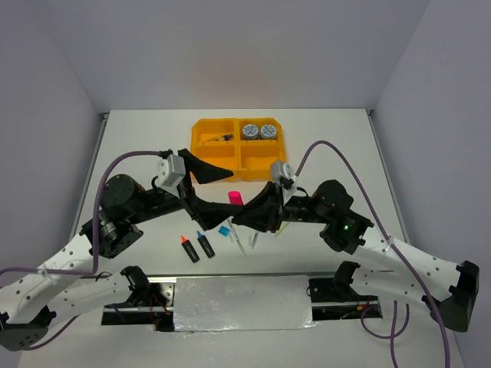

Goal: Sort the stationery into containers
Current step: Close the pen cap on the pen.

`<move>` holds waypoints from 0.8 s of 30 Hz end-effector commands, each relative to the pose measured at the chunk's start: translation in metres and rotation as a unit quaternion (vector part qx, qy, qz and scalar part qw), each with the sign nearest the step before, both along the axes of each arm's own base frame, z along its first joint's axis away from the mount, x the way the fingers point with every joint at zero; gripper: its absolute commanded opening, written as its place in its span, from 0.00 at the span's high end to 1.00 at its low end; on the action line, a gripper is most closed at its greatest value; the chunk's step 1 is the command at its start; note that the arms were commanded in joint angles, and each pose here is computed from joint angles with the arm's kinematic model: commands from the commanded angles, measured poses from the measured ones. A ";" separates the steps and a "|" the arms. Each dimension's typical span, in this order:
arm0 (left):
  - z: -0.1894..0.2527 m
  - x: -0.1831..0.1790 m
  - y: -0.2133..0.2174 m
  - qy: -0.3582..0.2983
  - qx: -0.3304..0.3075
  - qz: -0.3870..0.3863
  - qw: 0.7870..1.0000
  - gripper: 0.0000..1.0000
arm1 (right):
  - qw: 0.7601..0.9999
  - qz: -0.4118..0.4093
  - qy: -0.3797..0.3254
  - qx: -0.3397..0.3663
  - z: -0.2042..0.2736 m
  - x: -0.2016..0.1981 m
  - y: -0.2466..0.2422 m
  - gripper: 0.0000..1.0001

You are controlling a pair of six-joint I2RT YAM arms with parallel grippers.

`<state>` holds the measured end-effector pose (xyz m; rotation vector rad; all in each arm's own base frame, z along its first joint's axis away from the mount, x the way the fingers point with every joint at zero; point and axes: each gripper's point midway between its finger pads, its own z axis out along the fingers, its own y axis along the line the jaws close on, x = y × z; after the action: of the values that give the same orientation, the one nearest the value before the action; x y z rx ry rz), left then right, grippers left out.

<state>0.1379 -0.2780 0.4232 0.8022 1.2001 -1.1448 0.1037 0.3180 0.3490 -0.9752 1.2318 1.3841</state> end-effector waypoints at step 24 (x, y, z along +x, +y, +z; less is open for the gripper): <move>0.015 -0.010 -0.024 0.068 -0.035 -0.073 0.994 0.74 | 0.999 -0.010 -0.041 0.017 0.032 -0.003 -0.009 1.00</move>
<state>0.1295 -0.3037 0.4189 0.8013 1.2615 -1.3586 0.1032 0.3162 0.3459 -1.0100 1.2568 1.3557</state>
